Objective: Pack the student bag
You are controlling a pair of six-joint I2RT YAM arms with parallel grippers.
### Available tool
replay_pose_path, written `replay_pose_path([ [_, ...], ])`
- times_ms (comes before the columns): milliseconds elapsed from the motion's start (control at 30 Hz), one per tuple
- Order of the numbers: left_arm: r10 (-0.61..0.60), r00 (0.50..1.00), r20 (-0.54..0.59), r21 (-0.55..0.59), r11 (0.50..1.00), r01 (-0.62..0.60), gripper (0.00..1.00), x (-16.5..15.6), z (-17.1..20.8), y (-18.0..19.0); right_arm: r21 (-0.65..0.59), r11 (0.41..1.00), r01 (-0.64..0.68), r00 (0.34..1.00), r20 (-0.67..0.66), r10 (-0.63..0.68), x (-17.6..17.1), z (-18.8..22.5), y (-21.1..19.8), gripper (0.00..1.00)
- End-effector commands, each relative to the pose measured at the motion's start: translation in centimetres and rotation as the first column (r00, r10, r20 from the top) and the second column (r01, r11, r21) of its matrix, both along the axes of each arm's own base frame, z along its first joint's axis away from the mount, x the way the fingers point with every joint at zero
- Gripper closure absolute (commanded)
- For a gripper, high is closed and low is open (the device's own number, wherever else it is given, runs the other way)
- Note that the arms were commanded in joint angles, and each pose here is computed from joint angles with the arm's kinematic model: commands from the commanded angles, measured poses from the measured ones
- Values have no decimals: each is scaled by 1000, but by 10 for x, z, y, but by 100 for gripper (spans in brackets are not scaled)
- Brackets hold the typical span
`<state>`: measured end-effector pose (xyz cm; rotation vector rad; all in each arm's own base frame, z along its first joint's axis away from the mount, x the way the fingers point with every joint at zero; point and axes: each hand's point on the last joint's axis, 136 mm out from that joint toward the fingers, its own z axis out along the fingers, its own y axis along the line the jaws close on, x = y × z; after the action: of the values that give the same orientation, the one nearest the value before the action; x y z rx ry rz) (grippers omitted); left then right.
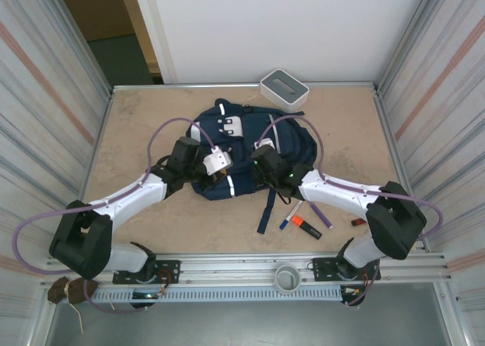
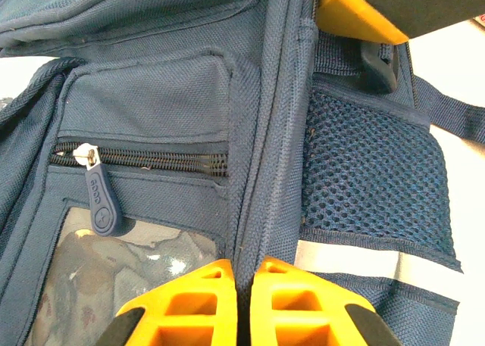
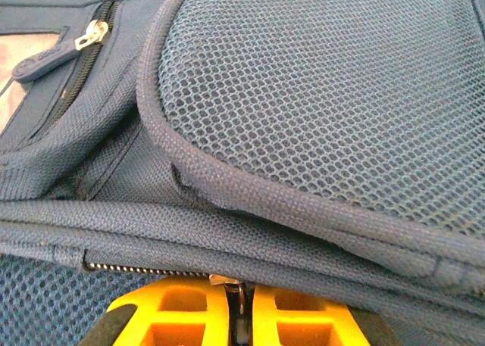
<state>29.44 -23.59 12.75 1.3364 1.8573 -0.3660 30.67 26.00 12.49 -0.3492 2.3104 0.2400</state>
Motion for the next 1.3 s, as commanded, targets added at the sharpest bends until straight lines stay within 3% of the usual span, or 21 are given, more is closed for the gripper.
replay_pose_path([
  [0, -12, 1000, 25, -26, 1000, 13, 100, 2, 16, 0, 8, 1000, 10, 999, 47, -10, 6, 13, -21, 99],
  [467, 58, 996, 74, -28, 998, -56, 100, 11, 20, 23, 127, 990, 59, 997, -50, -53, -3, 5, -78, 100],
  [600, 86, 991, 101, 7, 996, -87, 100, 16, 16, 31, 203, 979, 9, 997, -75, 7, -8, 12, -70, 100],
  [733, 52, 992, 116, -8, 999, -51, 75, 9, 24, 24, 295, 953, -62, 993, -78, 89, -16, 22, -45, 100],
  [867, -9, 978, 210, -3, 1000, 10, 53, -4, 39, 7, 310, 945, -105, 991, -52, 127, -22, 35, -28, 100],
  [1067, -73, 947, 313, 0, 997, 76, 39, -14, 64, -24, 325, 932, -162, 984, -18, 178, -33, 52, -6, 100],
  [1267, -160, 933, 322, 46, 987, 153, 37, -12, 55, -59, 352, 915, -198, 977, -6, 214, -40, 58, 9, 100],
])
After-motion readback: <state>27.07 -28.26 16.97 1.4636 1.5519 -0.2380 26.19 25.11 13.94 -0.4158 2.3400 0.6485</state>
